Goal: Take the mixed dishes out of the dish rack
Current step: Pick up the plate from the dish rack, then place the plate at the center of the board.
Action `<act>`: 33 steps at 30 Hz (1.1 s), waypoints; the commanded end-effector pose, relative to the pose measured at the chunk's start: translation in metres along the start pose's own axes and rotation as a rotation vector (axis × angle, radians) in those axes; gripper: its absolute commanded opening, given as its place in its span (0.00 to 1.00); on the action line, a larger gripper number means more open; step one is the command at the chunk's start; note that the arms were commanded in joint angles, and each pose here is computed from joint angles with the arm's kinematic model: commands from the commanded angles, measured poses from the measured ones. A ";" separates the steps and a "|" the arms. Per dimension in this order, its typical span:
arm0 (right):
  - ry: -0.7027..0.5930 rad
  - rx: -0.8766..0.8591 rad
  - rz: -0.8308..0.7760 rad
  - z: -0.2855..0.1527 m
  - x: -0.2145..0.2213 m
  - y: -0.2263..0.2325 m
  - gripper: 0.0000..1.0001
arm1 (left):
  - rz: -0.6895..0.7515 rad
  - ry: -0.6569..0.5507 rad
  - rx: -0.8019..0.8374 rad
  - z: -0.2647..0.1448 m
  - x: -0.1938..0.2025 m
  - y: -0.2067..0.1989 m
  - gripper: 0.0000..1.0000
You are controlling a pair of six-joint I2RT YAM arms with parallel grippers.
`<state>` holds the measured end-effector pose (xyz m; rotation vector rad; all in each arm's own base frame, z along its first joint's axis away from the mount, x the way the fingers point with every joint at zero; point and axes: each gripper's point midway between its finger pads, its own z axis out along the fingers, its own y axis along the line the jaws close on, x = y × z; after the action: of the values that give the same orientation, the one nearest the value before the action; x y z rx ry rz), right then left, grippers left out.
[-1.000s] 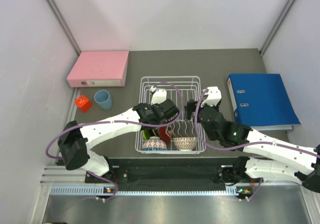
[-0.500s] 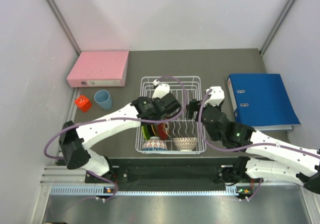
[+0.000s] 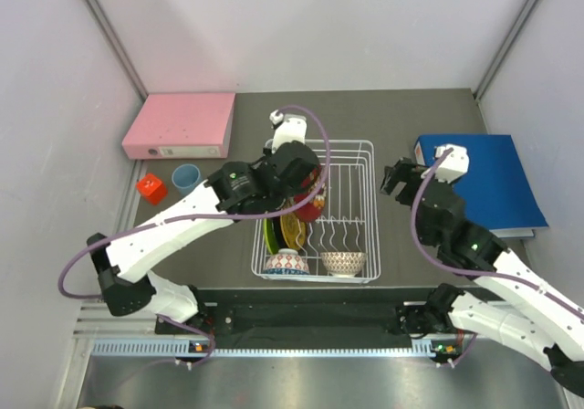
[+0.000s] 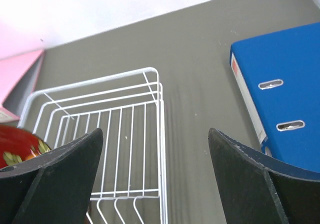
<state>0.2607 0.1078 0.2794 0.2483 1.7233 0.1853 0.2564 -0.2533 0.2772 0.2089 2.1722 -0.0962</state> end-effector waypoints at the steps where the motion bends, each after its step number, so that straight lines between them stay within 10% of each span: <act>1: 0.013 -0.058 0.033 -0.003 -0.007 0.009 0.86 | -0.143 -0.204 0.105 -0.032 -0.070 -0.006 0.00; 18: 0.037 -0.246 0.124 0.000 0.003 0.045 0.88 | -0.664 -0.313 0.471 0.017 -0.149 0.064 0.00; 33: 0.043 -0.272 0.121 -0.002 0.010 0.045 0.88 | -0.808 -0.307 0.310 0.151 -0.165 0.148 0.00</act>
<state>0.2591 0.1548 0.2764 0.1372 1.7402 0.4867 0.4719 -0.1690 0.2714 -0.5074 2.0012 -0.8221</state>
